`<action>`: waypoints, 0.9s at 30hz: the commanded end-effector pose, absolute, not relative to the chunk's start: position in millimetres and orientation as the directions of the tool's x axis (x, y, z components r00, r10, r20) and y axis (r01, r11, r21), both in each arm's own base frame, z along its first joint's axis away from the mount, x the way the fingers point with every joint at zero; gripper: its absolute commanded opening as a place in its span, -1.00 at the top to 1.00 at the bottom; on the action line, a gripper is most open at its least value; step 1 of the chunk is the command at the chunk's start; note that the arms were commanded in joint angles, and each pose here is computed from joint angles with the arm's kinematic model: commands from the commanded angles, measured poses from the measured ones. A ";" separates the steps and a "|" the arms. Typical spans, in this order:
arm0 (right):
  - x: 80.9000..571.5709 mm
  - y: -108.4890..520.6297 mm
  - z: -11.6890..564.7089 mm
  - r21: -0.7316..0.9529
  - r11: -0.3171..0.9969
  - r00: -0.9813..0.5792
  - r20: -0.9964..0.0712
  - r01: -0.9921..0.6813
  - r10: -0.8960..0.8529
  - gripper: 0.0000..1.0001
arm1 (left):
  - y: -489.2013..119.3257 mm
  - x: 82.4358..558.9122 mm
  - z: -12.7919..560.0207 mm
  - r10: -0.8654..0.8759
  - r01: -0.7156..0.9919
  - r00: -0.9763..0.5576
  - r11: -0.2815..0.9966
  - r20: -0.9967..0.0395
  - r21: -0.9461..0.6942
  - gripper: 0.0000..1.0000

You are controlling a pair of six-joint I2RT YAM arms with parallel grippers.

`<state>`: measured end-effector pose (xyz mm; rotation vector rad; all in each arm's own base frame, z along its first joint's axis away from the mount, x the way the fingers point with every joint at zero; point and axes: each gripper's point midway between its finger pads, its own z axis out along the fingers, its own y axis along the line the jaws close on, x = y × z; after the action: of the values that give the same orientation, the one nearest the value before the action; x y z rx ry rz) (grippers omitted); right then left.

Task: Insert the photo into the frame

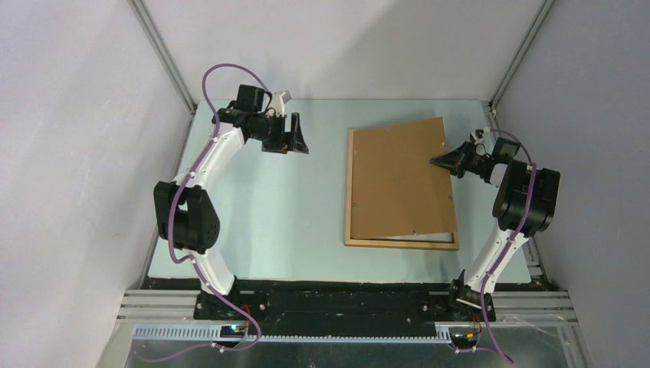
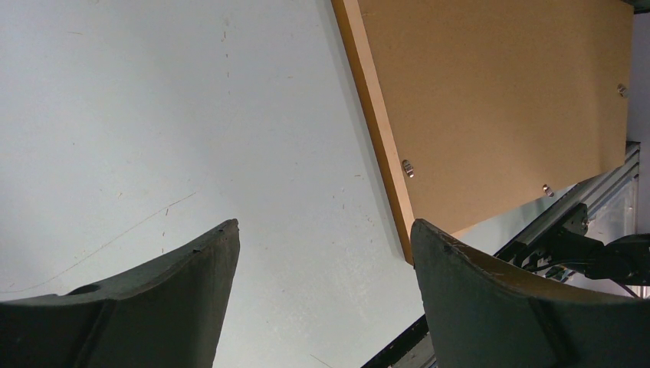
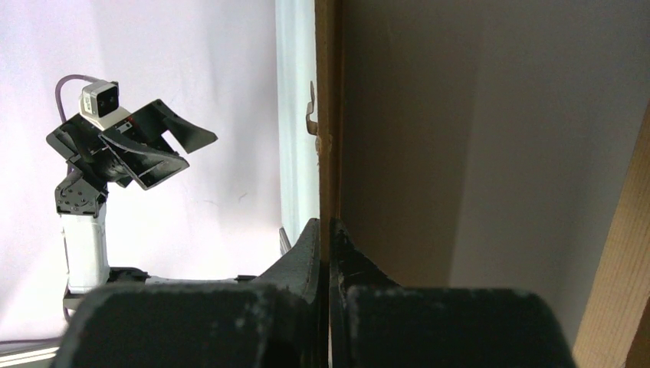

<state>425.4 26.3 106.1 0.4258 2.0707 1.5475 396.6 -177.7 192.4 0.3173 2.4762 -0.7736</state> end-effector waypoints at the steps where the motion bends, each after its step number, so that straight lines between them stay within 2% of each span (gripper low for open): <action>1: 429.0 29.4 121.9 0.956 0.272 -0.832 -0.236 -0.107 0.502 1.00 | -178.8 398.9 198.0 0.073 0.393 -0.818 0.795 -0.571 -0.462 -0.72; 27: 419.1 29.7 117.1 0.961 0.267 -0.846 -0.202 -0.074 0.493 1.00 | -179.0 398.5 198.5 0.070 0.392 -0.818 0.794 -0.571 -0.464 -0.72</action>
<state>420.2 27.1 100.3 0.4387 2.0972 1.5480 396.6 -177.7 192.5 0.3170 2.4763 -0.7743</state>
